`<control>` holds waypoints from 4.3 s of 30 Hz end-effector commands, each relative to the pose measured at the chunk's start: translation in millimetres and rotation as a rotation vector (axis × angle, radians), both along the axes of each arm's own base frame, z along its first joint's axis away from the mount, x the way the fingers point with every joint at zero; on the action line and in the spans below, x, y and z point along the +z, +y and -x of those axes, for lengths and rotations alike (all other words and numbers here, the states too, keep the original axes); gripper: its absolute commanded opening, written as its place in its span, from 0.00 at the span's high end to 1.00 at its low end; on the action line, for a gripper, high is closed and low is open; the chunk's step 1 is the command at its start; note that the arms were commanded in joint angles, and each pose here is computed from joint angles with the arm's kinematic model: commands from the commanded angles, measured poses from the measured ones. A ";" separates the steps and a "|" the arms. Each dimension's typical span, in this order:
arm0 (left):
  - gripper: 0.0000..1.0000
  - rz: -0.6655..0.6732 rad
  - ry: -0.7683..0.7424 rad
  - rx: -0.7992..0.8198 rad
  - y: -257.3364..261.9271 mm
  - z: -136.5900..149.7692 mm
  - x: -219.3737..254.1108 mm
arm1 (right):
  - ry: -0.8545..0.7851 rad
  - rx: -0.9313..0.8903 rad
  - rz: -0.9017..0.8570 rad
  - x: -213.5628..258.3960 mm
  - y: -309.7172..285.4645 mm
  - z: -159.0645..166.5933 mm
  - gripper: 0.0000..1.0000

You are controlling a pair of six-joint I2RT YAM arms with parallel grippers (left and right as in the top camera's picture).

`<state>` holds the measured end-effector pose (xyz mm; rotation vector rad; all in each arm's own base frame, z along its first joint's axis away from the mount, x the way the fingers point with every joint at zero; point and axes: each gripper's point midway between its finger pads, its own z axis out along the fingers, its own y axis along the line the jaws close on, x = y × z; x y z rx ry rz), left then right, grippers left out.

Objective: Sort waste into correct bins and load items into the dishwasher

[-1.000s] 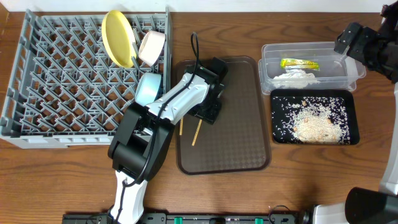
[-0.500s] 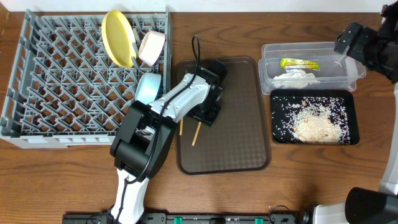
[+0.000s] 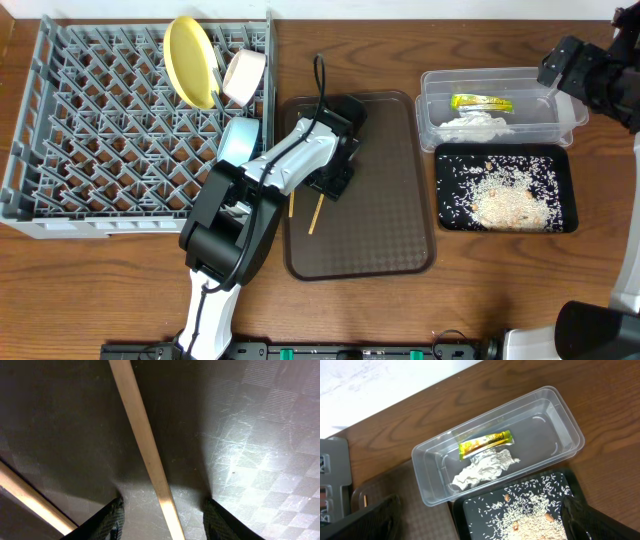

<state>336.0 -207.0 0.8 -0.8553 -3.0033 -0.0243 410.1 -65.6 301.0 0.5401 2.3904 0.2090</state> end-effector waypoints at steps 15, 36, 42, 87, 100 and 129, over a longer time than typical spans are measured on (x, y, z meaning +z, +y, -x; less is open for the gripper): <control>0.92 -0.010 0.059 0.000 4.2 9.5 -6.6 | -0.004 0.001 -0.007 1.5 1.6 -1.7 0.01; 0.92 0.069 -0.069 0.036 -4.9 -7.1 67.2 | -0.004 0.001 -0.007 1.5 1.6 -1.7 0.01; 0.92 0.116 -0.163 0.122 14.9 -15.8 116.2 | -0.004 0.001 -0.007 1.5 1.6 -1.7 0.01; 0.55 -0.226 -0.198 0.471 258.0 -47.1 130.2 | -0.004 0.003 -0.007 1.5 2.3 -1.8 0.01; 0.56 -0.245 -0.275 0.526 249.5 -58.1 144.1 | -0.004 0.003 -0.007 1.5 2.3 -1.8 0.01; 0.56 -0.175 -0.166 0.734 312.7 -36.7 121.5 | -0.004 0.003 -0.007 1.5 2.3 -1.8 0.01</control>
